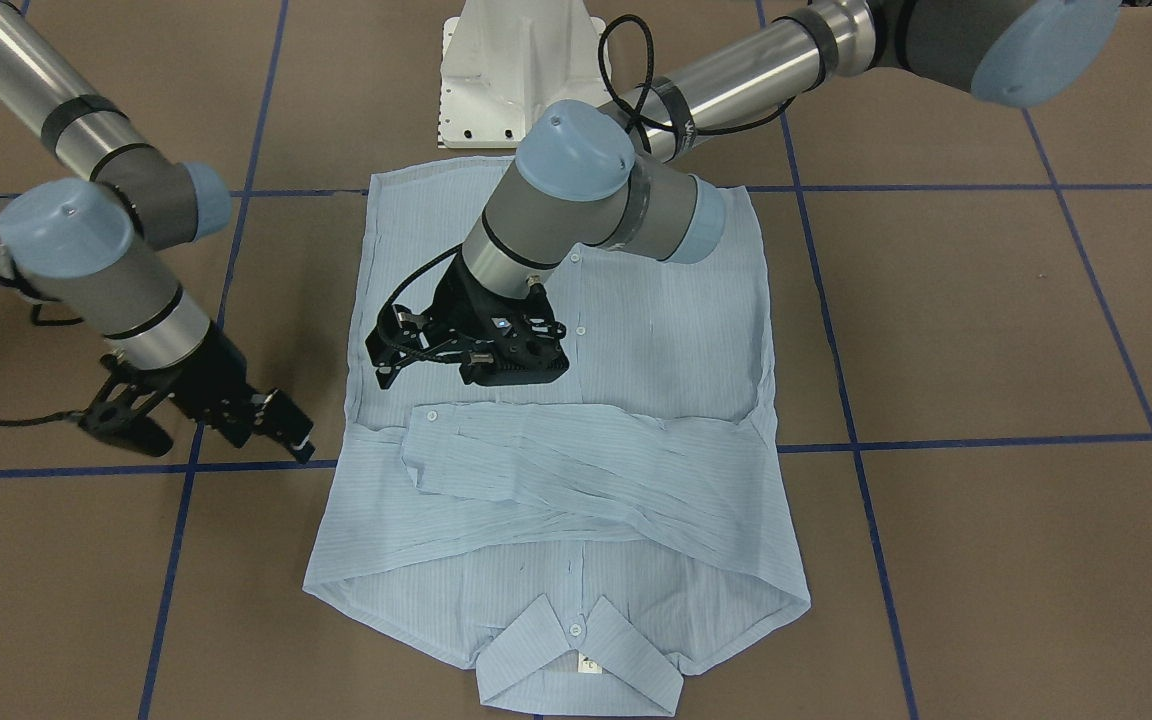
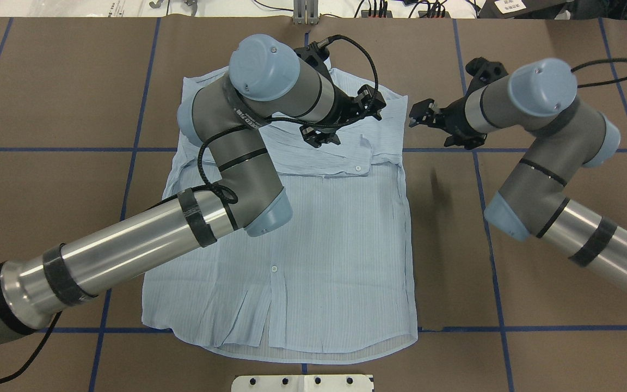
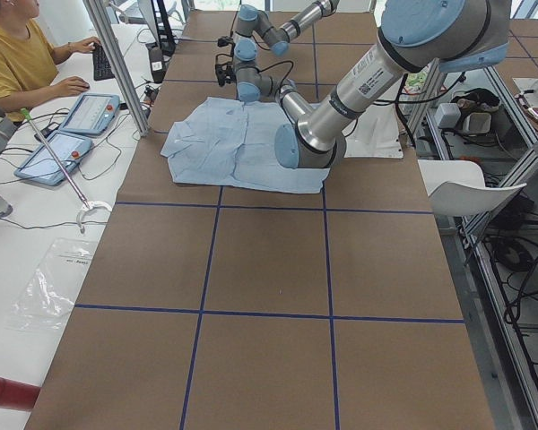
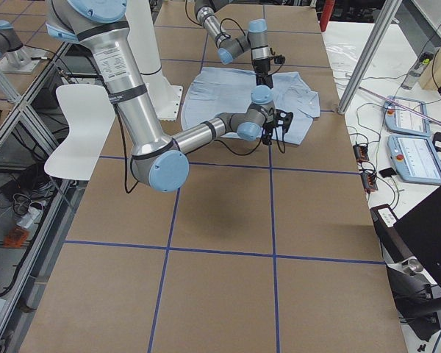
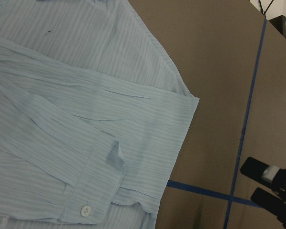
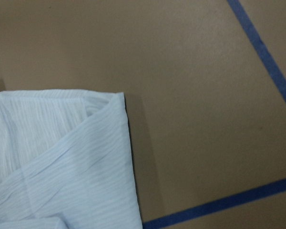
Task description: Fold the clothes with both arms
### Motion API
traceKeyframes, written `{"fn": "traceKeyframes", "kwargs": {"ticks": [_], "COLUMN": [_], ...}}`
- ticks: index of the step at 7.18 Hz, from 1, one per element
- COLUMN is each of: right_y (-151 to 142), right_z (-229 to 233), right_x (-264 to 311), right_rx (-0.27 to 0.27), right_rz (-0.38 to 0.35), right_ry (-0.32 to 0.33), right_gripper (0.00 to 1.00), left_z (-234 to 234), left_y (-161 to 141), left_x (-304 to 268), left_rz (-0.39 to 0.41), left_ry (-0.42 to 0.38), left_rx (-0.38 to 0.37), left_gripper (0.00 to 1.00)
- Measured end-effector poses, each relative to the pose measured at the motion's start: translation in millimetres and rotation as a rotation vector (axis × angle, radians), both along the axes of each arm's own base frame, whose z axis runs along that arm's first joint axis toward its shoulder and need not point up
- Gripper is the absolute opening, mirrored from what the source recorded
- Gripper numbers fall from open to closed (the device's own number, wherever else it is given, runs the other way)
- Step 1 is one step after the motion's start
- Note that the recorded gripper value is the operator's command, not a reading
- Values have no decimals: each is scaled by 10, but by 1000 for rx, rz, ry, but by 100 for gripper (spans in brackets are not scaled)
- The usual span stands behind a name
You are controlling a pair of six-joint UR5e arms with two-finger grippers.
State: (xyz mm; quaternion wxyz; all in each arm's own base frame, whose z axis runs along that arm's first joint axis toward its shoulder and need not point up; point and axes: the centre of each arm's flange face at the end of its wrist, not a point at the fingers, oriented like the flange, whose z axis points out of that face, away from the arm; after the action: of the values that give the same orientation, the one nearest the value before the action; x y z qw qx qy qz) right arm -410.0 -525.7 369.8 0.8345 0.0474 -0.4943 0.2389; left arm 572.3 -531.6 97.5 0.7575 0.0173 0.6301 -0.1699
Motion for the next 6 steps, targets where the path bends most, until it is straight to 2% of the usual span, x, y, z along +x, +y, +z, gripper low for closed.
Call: {"fn": "traceKeyframes", "kwargs": {"ticks": [1, 2, 3, 5, 6], "right_y": [432, 970, 1509, 2363, 2622], "right_z": [-259, -557, -754, -820, -756], "right_x": [-160, -295, -432, -813, -950], "right_rx": [-45, -105, -140, -168, -175], "right_rz": [6, 10, 24, 71, 76], "right_ry": [8, 40, 73, 129, 178], "right_gripper": [99, 99, 98, 94, 92], "left_z": [243, 468, 634, 807, 831], "left_y": [103, 103, 36, -59, -69], "left_x": [-267, -539, -733, -902, -915], "left_rz": [-5, -20, -36, -53, -55], "left_ry": [8, -1, -19, -43, -46], "left_rx": [21, 53, 82, 100, 100], "left_gripper": [91, 91, 91, 91, 91]}}
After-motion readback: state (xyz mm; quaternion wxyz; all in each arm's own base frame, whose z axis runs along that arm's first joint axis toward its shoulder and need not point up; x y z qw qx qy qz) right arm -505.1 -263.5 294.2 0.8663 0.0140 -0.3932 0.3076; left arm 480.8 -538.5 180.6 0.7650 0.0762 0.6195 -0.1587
